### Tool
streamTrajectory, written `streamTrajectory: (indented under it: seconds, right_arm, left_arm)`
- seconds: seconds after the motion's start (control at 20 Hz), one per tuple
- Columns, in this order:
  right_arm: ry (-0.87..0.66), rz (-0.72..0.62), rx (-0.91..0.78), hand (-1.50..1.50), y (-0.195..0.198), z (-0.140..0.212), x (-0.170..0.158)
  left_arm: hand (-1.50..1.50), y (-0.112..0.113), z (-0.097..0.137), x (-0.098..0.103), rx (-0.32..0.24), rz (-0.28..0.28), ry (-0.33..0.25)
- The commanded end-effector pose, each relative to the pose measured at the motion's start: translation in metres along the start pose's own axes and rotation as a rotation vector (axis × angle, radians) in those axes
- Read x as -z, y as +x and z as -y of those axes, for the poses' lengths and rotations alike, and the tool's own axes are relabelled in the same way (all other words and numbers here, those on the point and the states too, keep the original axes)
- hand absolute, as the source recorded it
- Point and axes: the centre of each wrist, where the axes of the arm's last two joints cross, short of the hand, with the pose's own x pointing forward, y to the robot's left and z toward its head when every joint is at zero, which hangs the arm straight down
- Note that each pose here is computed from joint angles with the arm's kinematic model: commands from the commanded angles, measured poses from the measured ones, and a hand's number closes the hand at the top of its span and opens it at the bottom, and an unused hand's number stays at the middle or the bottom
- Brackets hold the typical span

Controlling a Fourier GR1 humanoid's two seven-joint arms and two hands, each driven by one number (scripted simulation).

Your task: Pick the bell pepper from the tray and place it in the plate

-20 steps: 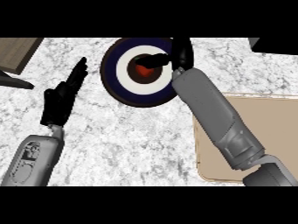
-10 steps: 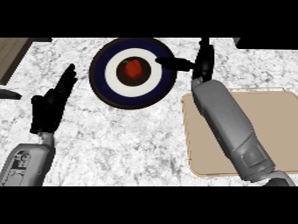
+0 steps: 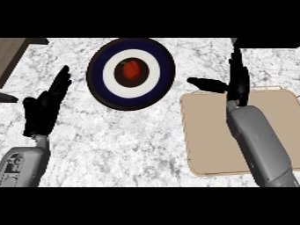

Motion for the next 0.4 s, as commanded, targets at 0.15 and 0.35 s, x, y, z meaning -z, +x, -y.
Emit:
streamTrajectory:
  seconds: [0.15, 0.35]
  right_arm:
    - [0.014, -0.009, 0.027, -1.5, -0.012, 0.062, 0.009]
    - [0.01, 0.003, 0.014, -1.5, -0.026, 0.058, 0.001]
  left_arm:
    - [0.0, 0.003, 0.005, 0.01, -0.002, 0.013, 0.01]
    - [0.0, 0.007, -0.001, -0.006, 0.001, 0.003, -0.009]
